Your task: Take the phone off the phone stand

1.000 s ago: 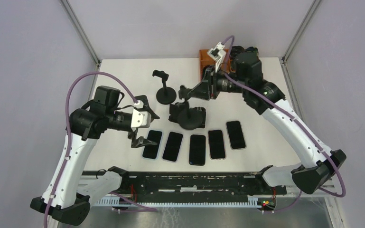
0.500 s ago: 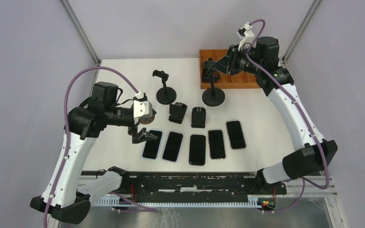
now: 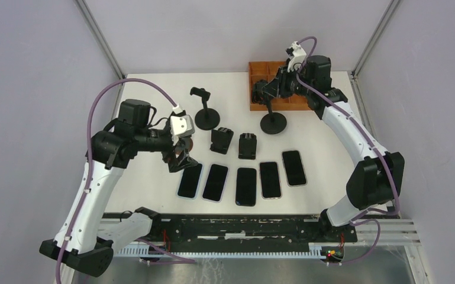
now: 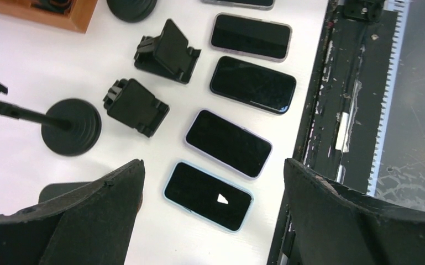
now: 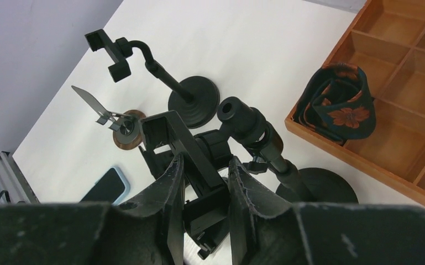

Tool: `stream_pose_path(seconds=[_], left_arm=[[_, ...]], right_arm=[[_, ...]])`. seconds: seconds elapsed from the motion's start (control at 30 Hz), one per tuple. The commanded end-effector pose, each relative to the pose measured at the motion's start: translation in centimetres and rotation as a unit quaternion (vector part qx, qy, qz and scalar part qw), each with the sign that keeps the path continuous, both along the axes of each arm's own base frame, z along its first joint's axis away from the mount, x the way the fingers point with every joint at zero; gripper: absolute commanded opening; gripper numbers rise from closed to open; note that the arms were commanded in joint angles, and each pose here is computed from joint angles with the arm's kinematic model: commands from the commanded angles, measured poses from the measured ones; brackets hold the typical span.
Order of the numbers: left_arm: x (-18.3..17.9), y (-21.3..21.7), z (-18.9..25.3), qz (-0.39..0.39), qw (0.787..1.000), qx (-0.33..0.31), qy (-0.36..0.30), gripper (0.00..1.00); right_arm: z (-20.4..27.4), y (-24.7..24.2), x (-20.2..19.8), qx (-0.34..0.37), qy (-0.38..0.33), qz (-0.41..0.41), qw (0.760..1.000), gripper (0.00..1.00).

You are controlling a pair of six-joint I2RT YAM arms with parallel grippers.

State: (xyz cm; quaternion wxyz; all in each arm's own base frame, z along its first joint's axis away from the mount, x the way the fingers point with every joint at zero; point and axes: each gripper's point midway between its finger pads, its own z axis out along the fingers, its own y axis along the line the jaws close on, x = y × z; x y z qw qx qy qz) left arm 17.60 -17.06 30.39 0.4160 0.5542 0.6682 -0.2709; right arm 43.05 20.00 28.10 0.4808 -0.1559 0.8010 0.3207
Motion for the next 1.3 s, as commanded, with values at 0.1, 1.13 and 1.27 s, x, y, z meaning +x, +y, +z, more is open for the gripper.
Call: stream_pose_path(seconds=[0.1,1.13,1.27], left_arm=[[2.8,0.5,-0.8,0.089,0.996,0.001,0.017,1.00],[13.3,18.0,-7.5,0.400,0.916,0.011,0.019,1.00],[13.8,21.0,-11.6,0.445,0.895,0.001,0.044,1.00]], right_arm=[[1.3,-1.4,0.5,0.006,-0.093,-0.012,0.996,0.00],[2.2,-19.3,-9.7,-0.125,-0.111,-0.392,0.905,0.98],[-3.1,-24.2,-12.3,-0.161,-0.086,-0.510,0.840,0.98]])
